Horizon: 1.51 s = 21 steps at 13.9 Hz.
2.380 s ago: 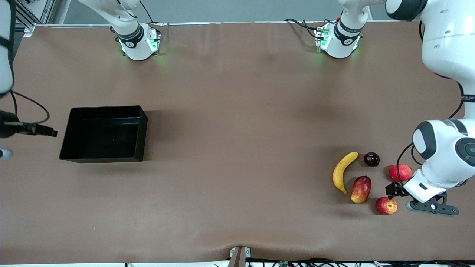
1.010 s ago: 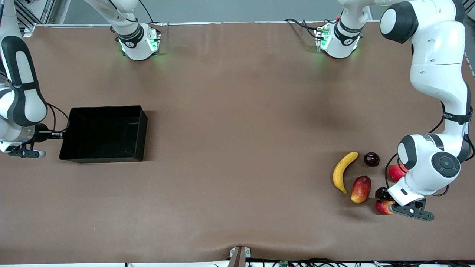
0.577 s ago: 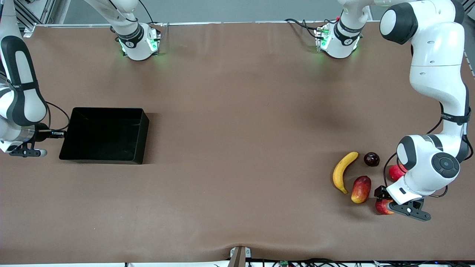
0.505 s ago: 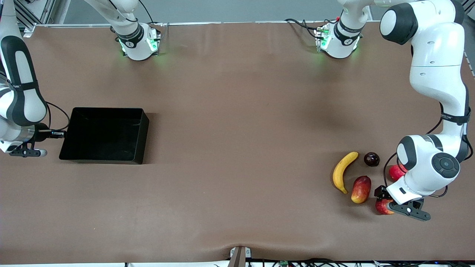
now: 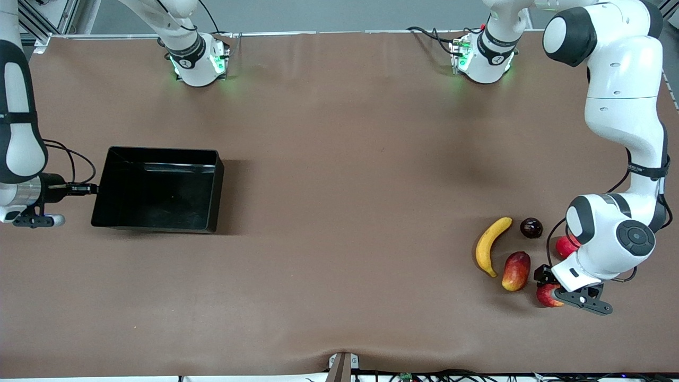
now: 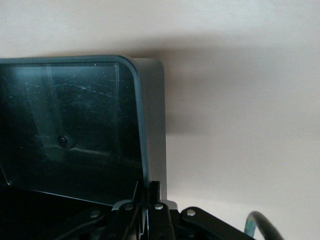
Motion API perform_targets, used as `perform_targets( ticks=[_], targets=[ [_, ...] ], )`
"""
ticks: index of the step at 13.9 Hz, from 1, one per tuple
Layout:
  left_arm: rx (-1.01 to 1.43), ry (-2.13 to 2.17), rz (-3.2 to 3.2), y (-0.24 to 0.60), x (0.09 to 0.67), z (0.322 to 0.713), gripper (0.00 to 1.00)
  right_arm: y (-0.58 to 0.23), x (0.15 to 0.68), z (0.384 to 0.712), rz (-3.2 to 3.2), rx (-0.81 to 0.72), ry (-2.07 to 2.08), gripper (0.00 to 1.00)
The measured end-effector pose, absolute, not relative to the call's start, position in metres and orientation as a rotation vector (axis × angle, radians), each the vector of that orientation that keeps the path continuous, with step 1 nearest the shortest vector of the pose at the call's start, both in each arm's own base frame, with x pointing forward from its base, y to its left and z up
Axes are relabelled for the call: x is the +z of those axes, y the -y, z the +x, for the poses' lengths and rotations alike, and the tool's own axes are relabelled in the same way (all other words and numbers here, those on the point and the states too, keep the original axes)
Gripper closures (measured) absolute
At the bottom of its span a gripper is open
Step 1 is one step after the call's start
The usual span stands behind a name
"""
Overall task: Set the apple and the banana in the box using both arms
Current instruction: 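Slide the box toward the fruit with the right gripper while the left grasps apple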
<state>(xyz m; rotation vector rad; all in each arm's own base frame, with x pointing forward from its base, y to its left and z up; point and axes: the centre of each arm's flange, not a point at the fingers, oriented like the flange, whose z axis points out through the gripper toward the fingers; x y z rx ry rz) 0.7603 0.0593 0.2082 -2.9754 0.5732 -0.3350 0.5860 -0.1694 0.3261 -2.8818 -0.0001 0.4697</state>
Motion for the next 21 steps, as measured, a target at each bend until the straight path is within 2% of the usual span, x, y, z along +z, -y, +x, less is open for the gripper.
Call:
perform_targets(
  ticks=[1,2,6,9,15,21],
  targets=[
    [-0.334,-0.572,-2.977,-0.059,0.208,0.76,0.29,0.149,0.333,0.588,-2.864,0.486,0.035,0.95],
    [-0.337,-0.571,-2.977,-0.059,0.208,0.761,0.32,0.127,0.339,0.589,-2.838,0.507,0.068,0.95],
    [-0.338,-0.569,-2.978,-0.059,0.208,0.761,0.32,0.027,0.355,0.593,-2.806,0.591,0.104,0.95],
    [-0.343,-0.569,-2.978,-0.059,0.21,0.762,0.32,-0.079,0.364,0.59,-2.846,0.637,0.006,0.95],
    [-0.387,-0.579,-2.968,-0.051,0.234,0.769,0.32,-0.233,0.356,0.573,-2.836,0.512,-0.039,0.95],
    [-0.412,-0.606,-2.975,-0.028,0.308,0.771,0.32,-0.327,0.289,0.558,-2.831,0.399,-0.054,0.95]
  ],
)
